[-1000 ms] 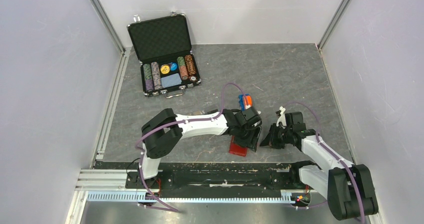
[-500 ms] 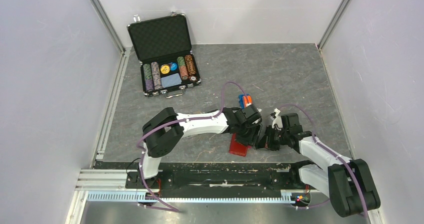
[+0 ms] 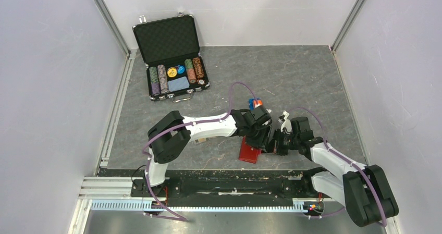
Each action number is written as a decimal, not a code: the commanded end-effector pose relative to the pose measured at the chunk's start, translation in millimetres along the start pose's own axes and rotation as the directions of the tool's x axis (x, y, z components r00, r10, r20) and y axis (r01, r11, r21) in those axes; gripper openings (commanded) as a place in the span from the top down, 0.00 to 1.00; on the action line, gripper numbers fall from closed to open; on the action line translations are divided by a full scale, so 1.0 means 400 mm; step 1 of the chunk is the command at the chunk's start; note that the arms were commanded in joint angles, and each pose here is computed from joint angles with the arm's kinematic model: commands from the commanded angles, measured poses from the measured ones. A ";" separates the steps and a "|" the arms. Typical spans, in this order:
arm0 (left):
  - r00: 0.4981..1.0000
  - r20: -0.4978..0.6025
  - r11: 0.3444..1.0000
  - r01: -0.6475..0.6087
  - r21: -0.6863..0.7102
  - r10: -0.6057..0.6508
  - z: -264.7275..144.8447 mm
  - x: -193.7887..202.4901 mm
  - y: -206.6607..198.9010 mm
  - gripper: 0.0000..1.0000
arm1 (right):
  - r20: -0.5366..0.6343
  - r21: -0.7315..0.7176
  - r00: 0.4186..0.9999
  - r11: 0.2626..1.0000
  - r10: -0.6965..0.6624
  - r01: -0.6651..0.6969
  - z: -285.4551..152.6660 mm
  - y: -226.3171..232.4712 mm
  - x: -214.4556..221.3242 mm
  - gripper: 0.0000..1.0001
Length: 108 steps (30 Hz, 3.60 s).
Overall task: Put the credit cards into the card holder
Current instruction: Close the card holder at the center of the board.
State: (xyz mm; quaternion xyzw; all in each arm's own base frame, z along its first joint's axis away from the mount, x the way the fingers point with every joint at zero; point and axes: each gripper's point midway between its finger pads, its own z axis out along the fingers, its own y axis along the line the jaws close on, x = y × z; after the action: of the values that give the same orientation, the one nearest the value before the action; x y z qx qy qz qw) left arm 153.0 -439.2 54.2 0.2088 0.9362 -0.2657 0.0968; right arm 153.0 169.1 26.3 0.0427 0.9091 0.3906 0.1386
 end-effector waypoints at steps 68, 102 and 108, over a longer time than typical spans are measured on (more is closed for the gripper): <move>0.997 0.071 0.998 0.040 -0.044 -0.037 -0.067 -0.035 0.089 0.98 | 0.037 -0.149 0.994 0.983 -0.101 0.106 0.044 0.107 -0.033 1.00; 0.992 0.123 0.995 0.004 -0.104 0.009 -0.083 -0.057 0.116 0.98 | 0.088 -0.083 0.986 0.986 -0.140 0.147 0.067 0.092 -0.063 1.00; 0.993 0.119 0.994 -0.004 -0.109 0.017 -0.094 -0.062 0.111 0.98 | 0.100 -0.095 0.985 0.984 -0.140 0.149 0.068 0.098 -0.069 1.00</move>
State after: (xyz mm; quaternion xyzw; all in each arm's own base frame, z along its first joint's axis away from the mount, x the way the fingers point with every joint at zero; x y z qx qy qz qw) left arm 177.7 -386.0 40.8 0.1708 0.9548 -0.2106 0.1216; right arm 172.8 206.2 31.1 0.0003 0.8898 0.4194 0.1801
